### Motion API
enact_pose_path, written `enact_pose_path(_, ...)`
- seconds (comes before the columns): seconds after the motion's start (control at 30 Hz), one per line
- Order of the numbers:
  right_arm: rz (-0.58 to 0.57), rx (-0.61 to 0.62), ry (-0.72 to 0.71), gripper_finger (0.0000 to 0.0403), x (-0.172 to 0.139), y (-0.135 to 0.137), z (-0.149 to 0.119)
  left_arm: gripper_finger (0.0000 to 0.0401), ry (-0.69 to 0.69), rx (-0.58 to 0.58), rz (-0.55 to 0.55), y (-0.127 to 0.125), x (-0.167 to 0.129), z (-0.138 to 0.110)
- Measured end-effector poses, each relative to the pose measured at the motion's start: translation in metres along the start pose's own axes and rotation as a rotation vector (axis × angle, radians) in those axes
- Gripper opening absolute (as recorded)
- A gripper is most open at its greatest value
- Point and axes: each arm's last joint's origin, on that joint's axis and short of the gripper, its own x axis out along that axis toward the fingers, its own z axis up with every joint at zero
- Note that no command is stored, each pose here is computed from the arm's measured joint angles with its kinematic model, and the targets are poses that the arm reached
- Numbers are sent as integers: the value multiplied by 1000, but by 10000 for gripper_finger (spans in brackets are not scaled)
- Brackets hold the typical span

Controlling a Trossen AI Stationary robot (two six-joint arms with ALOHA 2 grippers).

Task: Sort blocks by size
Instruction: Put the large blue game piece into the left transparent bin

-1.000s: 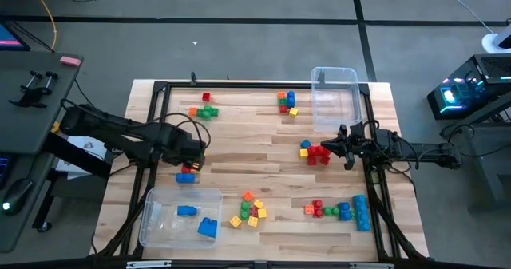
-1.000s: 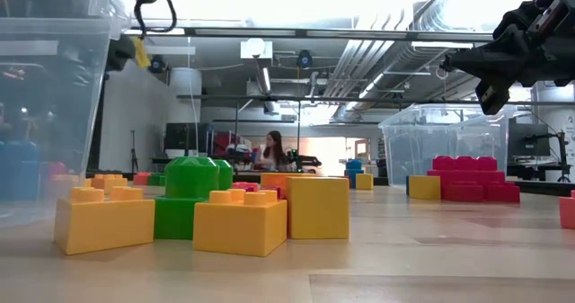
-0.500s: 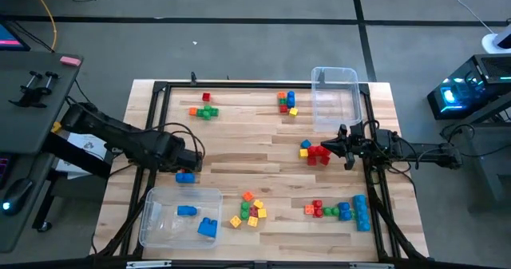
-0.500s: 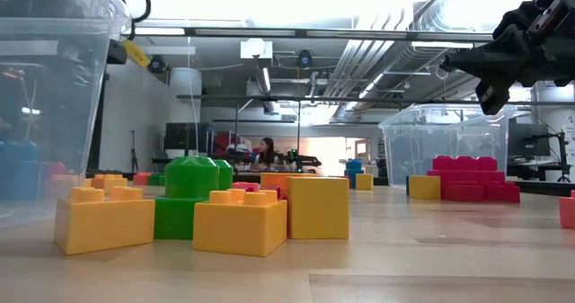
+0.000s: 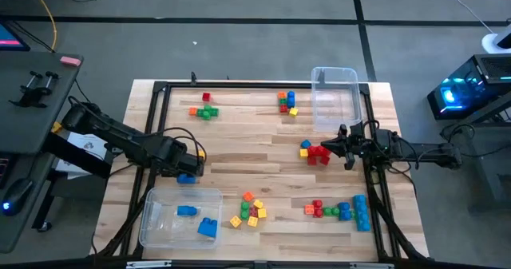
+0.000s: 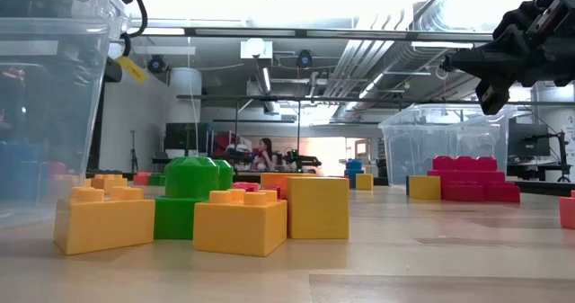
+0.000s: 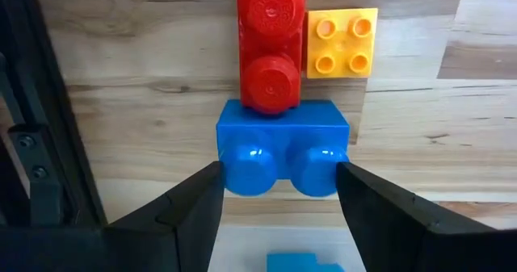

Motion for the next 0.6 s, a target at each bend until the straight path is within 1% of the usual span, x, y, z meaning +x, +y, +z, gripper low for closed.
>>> enact_pose_path(0.17,1,0,-1,5,0,0,0,230,-10,21,-2,0,0,0)
enact_pose_path(0.37,0,0,0,5,0,0,0,230,-112,202,-18,-1,0,6)
enact_pose_path(0.6,0,0,0,5,0,0,0,229,-156,367,2,-5,-1,23)
